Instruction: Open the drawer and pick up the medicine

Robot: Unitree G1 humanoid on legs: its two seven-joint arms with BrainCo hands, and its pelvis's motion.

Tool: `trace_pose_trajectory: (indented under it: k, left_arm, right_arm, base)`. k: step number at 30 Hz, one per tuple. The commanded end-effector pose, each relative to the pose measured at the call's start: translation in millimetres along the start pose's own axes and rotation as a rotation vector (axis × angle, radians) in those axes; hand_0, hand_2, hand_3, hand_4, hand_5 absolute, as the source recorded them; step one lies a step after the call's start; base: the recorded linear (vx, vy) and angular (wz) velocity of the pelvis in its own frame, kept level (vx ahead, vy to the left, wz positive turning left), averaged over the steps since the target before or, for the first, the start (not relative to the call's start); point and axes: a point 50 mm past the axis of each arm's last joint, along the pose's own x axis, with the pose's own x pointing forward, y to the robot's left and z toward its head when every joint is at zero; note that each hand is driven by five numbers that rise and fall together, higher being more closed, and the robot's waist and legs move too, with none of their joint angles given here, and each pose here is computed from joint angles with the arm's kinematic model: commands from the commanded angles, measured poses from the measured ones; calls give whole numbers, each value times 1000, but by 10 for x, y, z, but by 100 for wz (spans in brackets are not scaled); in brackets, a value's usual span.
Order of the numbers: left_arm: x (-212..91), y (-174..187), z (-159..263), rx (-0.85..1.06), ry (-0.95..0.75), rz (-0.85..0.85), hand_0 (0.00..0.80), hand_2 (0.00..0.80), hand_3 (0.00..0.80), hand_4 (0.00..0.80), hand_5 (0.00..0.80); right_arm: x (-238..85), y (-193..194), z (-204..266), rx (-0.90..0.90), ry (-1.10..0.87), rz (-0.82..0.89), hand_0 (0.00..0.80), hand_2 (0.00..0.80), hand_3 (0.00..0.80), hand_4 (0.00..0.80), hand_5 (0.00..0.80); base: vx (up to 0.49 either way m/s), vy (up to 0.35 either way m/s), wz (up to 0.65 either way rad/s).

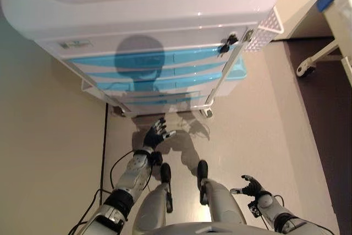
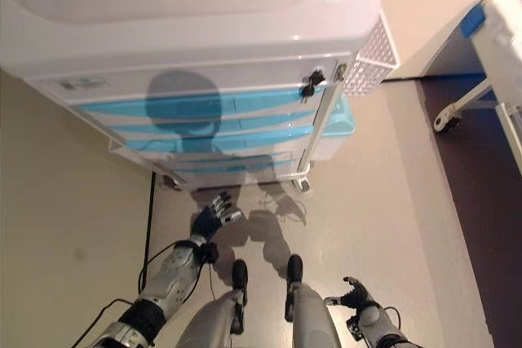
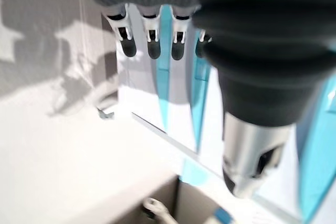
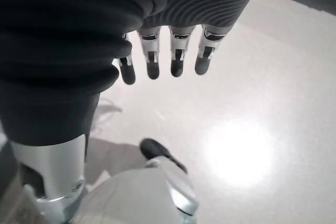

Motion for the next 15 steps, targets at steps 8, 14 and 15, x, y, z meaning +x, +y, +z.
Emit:
trace_pose_trajectory:
  k: [8,14,15]
  left_arm:
    - [221,-346,785,-504,-342,-72,0,0,0,0,0]
    - [279,-413,995,-700,-417,-82,0,0,0,0,0]
    - [286,-411,1006,-713,-420,-74,0,0,0,0,0]
  right_arm:
    - [-14,-55,-16,-7,-18,-47,0,0,0,0,0]
    - [5,-92,41,-9,-28,-66,0,0,0,0,0]
    - [9,-96,53,-10,-30,-69,0,0,0,0,0]
  base:
    - [-48,1,-6]
    - [-22,-6,-1]
    - [0,0,0]
